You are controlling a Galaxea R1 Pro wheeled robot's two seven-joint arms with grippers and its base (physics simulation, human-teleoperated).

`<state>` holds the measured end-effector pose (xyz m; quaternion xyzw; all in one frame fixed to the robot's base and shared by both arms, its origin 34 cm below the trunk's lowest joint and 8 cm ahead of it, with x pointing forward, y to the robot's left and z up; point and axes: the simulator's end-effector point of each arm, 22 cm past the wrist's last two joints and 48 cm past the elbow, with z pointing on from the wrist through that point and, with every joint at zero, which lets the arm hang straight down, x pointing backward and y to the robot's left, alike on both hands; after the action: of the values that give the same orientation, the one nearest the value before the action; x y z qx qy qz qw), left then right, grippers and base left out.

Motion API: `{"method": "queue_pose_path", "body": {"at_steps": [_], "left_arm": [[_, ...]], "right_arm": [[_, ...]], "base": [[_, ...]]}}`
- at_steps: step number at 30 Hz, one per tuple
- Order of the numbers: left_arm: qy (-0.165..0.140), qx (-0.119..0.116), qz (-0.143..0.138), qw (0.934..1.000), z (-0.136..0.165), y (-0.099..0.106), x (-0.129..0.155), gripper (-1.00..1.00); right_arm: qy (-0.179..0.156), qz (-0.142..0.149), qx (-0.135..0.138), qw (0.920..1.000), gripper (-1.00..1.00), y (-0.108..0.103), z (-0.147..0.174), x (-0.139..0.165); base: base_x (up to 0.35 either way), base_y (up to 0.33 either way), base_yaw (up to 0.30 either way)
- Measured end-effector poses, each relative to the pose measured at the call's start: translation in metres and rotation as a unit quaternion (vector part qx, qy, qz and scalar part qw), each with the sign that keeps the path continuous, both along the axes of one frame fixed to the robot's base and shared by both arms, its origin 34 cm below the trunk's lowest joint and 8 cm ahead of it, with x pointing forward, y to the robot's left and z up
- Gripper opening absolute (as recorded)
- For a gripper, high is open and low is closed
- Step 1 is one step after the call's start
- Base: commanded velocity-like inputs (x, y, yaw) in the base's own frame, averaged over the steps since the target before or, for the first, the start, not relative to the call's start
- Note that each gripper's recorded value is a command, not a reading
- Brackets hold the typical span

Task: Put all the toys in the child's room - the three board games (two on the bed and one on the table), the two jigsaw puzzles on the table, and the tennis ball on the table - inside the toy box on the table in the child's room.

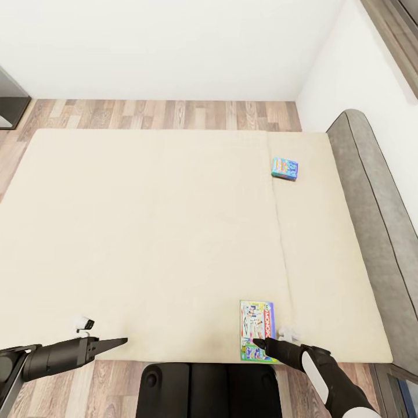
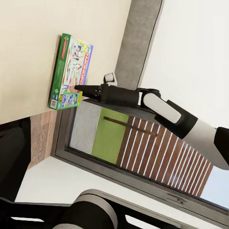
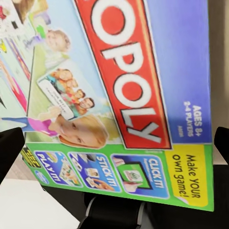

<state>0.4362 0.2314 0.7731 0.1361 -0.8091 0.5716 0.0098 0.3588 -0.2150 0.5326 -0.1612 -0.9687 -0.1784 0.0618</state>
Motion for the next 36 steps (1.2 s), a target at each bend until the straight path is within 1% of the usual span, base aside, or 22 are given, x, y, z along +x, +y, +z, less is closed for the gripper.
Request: {"method": "queue_pose_path", "body": {"at_steps": [12,17,20,36], "left_arm": [[0.000,0.000,0.000,1.0000,0.000,0.000,0.000,1.00],[0.000,0.000,0.000,1.0000,0.000,0.000,0.000,1.00],[0.000,0.000,0.000,1.0000,0.000,0.000,0.000,1.00],[0.000,0.000,0.000,1.0000,0.000,0.000,0.000,1.00]], "right_arm": [[-0.001,-0.002,0.003,1.0000,1.00,0.003,0.000,0.001],[-0.007,-0.006,0.019,0.9998,1.00,0.016,0.003,0.005],[-0.008,-0.008,0.023,0.9997,1.00,0.018,0.004,0.006],[-0.009,-0.009,0.026,0.9996,1.00,0.021,0.004,0.007]], "base": [[0.000,0.000,0.000],[0.000,0.000,0.000],[0.000,0.000,0.000],[0.000,0.000,0.000]]}}
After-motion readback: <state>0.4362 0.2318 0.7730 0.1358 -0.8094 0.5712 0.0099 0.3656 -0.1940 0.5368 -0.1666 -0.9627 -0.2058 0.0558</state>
